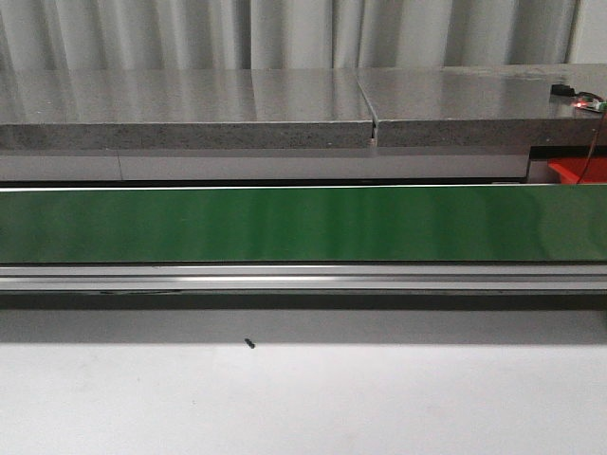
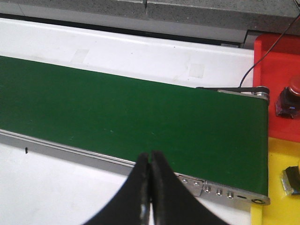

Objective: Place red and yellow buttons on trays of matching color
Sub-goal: 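Carry the red button with the left gripper onto the belt's near end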

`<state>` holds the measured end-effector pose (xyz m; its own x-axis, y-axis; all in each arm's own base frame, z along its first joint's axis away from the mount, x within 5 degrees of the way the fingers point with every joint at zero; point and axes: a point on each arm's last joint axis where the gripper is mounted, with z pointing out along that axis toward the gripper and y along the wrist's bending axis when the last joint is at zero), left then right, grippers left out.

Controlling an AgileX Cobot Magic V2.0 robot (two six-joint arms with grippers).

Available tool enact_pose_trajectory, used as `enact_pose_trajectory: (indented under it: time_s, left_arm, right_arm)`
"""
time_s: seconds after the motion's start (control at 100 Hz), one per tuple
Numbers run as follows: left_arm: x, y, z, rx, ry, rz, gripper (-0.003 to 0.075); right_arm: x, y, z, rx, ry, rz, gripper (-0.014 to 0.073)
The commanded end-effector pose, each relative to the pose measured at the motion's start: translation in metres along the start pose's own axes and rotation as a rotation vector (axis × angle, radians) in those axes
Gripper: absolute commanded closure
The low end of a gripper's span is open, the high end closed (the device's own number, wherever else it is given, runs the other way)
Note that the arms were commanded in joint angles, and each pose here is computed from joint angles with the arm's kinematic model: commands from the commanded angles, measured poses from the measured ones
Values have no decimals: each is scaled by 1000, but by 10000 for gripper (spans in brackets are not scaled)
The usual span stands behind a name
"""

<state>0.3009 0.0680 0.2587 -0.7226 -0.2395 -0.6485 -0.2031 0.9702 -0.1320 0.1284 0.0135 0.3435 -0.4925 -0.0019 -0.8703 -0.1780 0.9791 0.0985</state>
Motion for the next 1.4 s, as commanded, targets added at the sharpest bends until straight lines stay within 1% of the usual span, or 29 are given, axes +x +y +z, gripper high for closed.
enact_pose_trajectory:
  time_s: [0.0,0.31,0.36,0.41,0.47,0.5,0.52,0.55,0.57,0.62,0.64,0.66,0.73,0.75,0.8,0.94,1.16,1.31,1.39]
  left_arm:
    - [-15,-3,-13,-6,-123,-3,732]
    - [-10,-1,-3,-4,-80,-9,726]
    - [-10,-1,-3,-4,-80,-11,710]
    - [-10,-2,-3,-2,-80,-14,671]
    - [-10,-2,-3,-1,-80,-16,584]
    - [-10,-2,-3,-1,-80,-16,519]
    - [-10,-2,-3,-1,-80,-16,489]
    - [-11,-2,-3,-1,-82,-16,405]
    - [-11,-2,-3,-1,-84,-16,370]
    - [-12,-2,-3,-1,-92,-13,229]
    - [-12,-3,-3,1,-94,-14,195]
    - [-12,-4,-3,3,-98,-11,136]
    - [-13,-6,-3,7,-102,-17,36]
    - [-13,-6,-3,8,-102,-16,27]
    - [-13,-8,-4,12,-110,-11,24]
    - [-17,-11,-13,17,-148,-5,64]
    - [-31,-9,-40,6,-250,-1,66]
    - [-49,7,-57,-27,-282,-33,66]
    - [-56,22,-66,-63,-306,-62,66]
  right_arm:
    - [-12,0,-6,12,-83,-6,663]
    - [-12,0,-6,12,-83,-6,663]
    - [-12,0,-6,12,-83,-6,663]
    - [-12,0,-6,12,-83,-6,663]
    - [-12,0,-6,12,-83,-6,663]
    - [-12,0,-6,12,-83,-6,663]
    - [-12,0,-6,12,-83,-6,663]
    - [-12,0,-6,12,-83,-6,663]
    - [-12,0,-6,12,-83,-6,663]
    - [-12,0,-6,12,-83,-6,663]
    - [-12,0,-6,12,-83,-6,663]
    - [-12,0,-6,12,-83,-6,663]
    - [-12,0,-6,12,-83,-6,663]
    - [-12,0,-6,12,-83,-6,663]
    - [-12,0,-6,12,-83,-6,663]
    - [-12,0,-6,12,-83,-6,663]
    - [-12,0,-6,12,-83,-6,663]
    - [-12,0,-6,12,-83,-6,663]
    - [-12,0,-6,12,-83,-6,663]
